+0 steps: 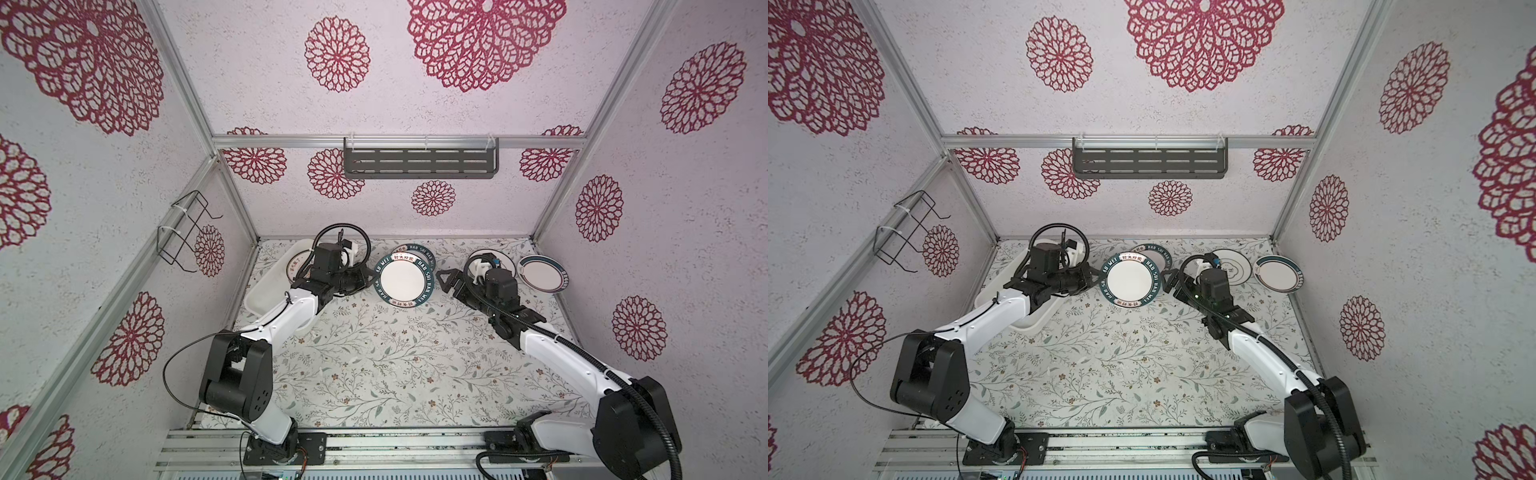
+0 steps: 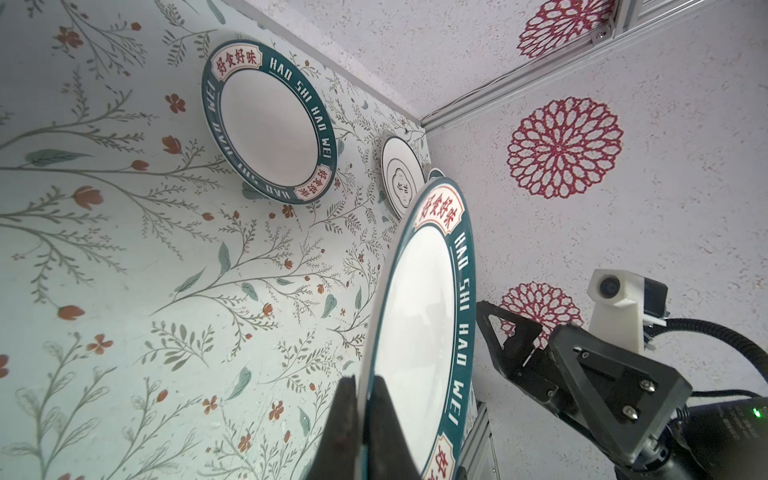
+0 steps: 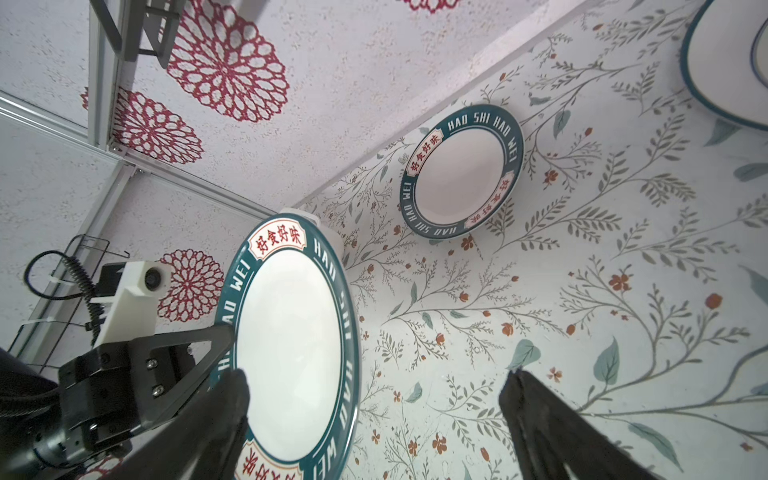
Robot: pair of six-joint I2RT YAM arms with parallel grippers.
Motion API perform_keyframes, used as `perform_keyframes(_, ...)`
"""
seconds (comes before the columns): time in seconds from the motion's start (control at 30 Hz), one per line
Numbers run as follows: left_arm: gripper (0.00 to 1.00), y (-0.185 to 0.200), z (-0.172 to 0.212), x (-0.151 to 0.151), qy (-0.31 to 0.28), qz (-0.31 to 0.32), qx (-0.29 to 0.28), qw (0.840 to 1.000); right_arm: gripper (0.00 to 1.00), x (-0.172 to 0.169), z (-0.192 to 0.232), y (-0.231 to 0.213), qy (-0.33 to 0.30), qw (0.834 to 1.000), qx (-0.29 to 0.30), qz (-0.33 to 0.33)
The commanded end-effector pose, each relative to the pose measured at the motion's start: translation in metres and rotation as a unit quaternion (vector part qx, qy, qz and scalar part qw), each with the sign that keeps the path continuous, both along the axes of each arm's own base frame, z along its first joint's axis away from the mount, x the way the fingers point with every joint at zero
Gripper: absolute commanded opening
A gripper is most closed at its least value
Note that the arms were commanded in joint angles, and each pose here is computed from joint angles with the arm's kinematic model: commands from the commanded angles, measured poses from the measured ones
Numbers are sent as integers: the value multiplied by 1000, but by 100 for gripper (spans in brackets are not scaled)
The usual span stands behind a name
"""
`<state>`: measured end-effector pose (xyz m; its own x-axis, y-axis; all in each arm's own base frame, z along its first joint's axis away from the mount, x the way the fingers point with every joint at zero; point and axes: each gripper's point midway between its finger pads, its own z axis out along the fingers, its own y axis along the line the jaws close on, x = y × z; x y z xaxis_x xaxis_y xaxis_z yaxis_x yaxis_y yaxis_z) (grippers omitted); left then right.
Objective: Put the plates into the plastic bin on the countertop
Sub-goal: 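Carry the green-rimmed plate toward the bin with the left gripper while the right draws back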
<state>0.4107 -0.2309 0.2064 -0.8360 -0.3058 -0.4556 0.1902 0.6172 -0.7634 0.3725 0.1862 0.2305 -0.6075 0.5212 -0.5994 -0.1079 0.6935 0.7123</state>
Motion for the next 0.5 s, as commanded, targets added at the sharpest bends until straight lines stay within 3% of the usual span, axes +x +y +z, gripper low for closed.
perform_keyframes(0.0, 3, 5, 29, 0, -28, -9, 1, 1000, 99, 9, 32, -10, -40, 999, -20, -22)
perform_keyframes(0.2, 3, 24, 49, 14, -40, -4, 8, 999, 99, 15, 49, -28, -40, 996, -52, -64)
perform_keyframes(0.47, 3, 63, 61, 40, -41, 6, 13, 999, 99, 22, 65, -45, -45, 990, -44, -123)
